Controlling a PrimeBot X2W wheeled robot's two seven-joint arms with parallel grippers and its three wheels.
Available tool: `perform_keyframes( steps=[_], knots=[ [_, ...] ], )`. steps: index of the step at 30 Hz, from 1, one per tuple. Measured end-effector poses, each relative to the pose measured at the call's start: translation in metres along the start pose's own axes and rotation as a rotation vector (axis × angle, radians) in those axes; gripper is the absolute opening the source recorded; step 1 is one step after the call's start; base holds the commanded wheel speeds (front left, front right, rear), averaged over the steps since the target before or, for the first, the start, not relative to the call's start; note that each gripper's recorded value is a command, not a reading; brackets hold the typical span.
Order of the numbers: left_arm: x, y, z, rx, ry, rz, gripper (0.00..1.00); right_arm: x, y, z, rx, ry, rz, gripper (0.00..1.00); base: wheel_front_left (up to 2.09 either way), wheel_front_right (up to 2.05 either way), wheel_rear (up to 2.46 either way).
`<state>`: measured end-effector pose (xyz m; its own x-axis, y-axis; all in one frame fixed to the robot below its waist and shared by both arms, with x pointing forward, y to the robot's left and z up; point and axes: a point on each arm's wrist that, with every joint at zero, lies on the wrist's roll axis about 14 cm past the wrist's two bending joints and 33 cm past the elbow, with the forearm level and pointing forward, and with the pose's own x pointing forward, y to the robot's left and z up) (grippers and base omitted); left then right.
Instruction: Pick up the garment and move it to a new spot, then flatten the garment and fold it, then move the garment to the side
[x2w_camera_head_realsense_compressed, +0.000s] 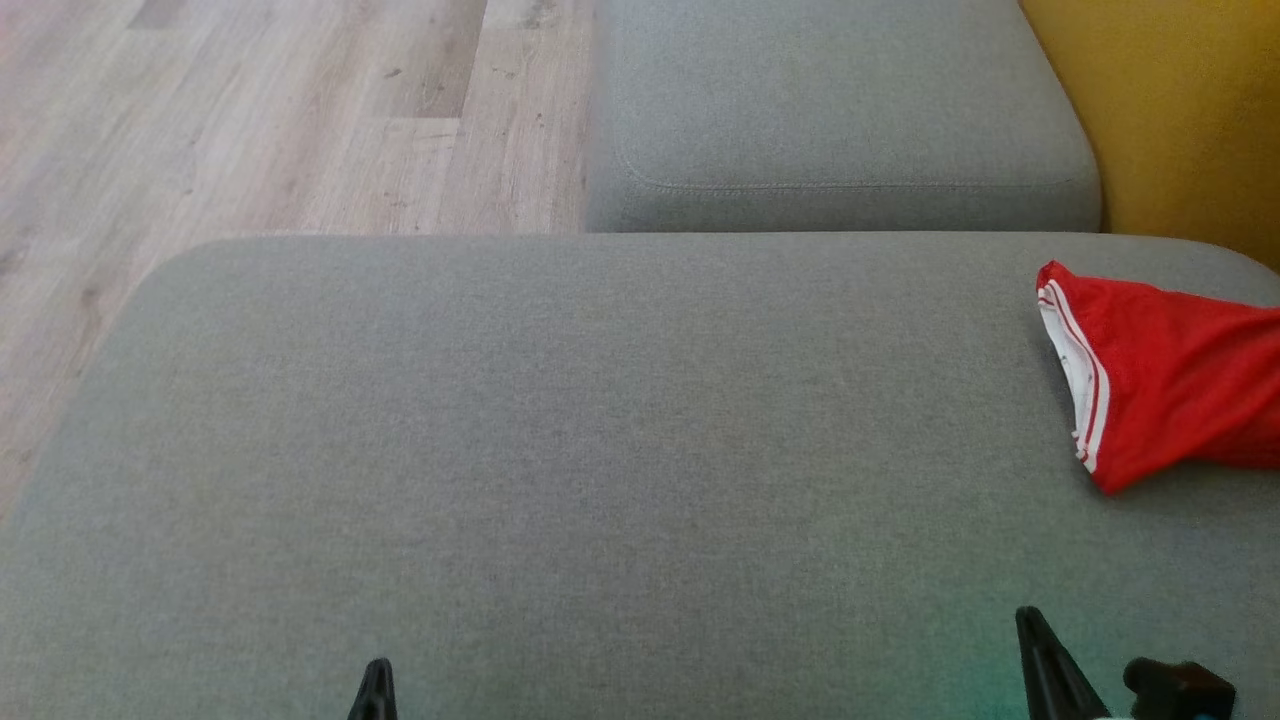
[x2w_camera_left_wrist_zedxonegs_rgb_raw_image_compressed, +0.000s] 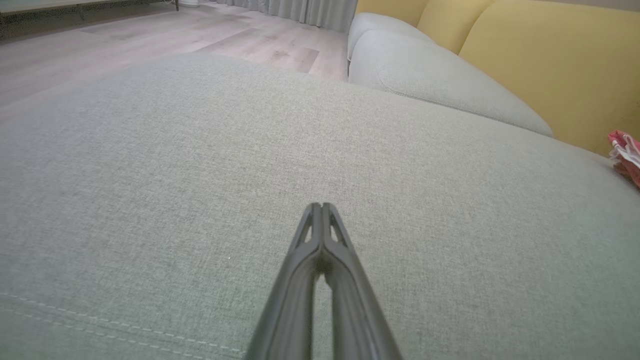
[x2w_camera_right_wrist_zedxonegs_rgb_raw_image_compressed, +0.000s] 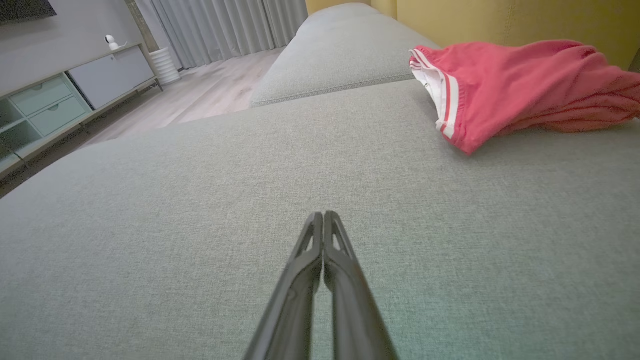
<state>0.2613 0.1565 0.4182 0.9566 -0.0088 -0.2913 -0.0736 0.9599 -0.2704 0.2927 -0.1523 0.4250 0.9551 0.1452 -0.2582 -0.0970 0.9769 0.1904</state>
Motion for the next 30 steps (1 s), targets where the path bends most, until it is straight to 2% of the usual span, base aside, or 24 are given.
perform_keyframes(
  steps=[30],
  knots=[
    [0.024, 0.006, 0.009, -0.303, 0.054, 0.019, 0.00, 0.010, -0.015, 0.009, 0.343, -0.023, -0.055, 0.00, 0.00, 0.00, 0.00]
  ],
)
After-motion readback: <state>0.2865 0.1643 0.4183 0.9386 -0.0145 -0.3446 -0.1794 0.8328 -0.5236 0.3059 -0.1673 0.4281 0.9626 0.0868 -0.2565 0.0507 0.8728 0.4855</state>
